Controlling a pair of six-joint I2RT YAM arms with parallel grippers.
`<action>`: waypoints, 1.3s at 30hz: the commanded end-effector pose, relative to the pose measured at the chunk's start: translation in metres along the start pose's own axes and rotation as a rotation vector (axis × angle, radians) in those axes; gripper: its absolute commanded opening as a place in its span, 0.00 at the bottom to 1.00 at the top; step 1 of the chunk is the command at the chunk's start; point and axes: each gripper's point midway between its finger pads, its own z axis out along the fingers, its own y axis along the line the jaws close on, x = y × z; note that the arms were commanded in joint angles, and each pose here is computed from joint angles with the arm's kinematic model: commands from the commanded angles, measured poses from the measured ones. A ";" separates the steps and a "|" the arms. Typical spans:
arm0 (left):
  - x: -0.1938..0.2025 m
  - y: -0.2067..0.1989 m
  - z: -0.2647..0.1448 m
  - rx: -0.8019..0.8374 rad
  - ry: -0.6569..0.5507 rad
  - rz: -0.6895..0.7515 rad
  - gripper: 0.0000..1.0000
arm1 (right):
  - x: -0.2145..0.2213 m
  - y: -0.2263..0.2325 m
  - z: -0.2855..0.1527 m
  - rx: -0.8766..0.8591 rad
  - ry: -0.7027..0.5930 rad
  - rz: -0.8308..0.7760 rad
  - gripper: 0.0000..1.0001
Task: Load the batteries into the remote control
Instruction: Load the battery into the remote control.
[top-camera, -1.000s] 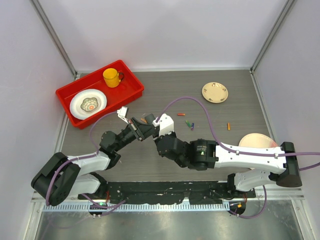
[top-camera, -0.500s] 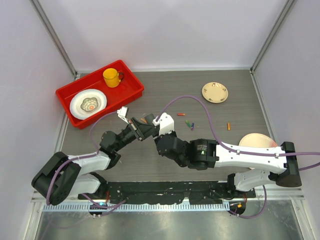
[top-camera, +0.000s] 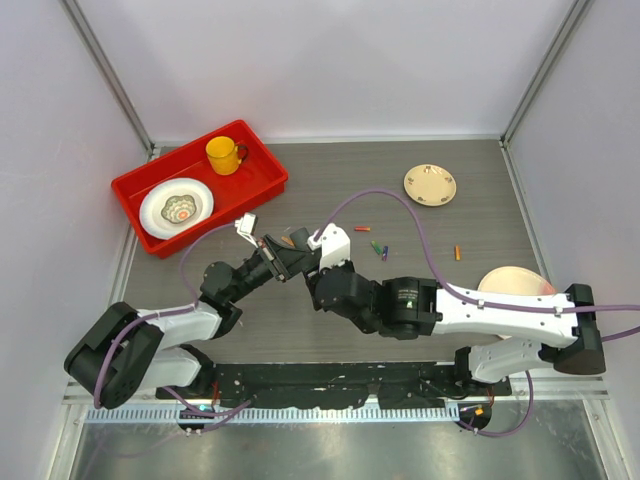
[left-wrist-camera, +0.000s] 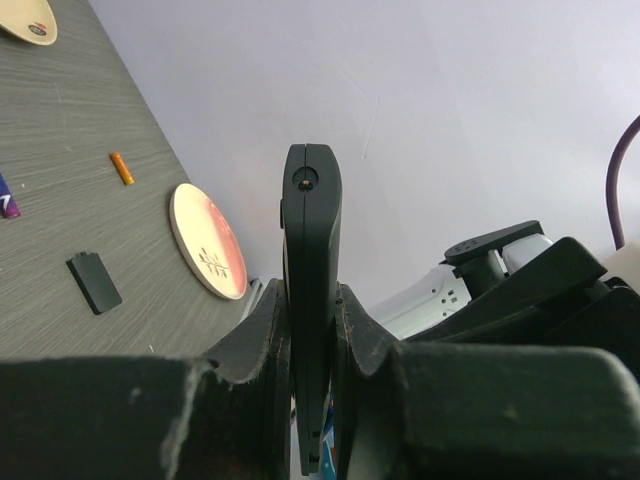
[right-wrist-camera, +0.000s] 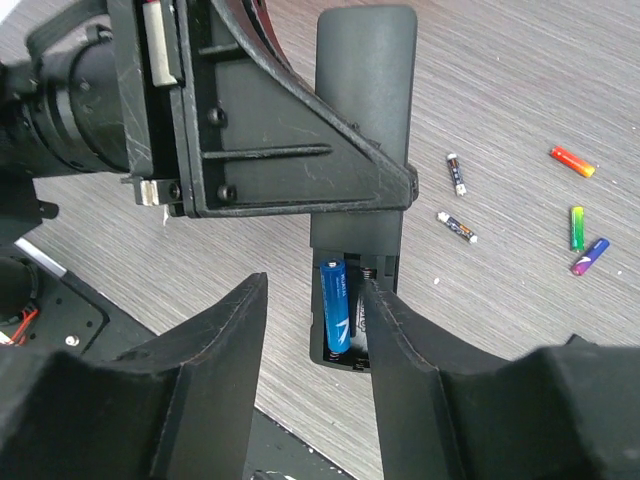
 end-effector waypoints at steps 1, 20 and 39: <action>-0.012 -0.034 0.003 0.135 -0.050 0.068 0.01 | -0.050 0.005 -0.025 -0.058 -0.118 0.121 0.50; -0.013 -0.064 0.004 0.260 -0.026 0.063 0.00 | -0.044 -0.034 -0.040 -0.502 -0.097 0.497 0.76; -0.016 -0.087 0.007 0.323 -0.012 0.085 0.00 | -0.022 -0.020 -0.017 -0.713 0.000 0.663 0.77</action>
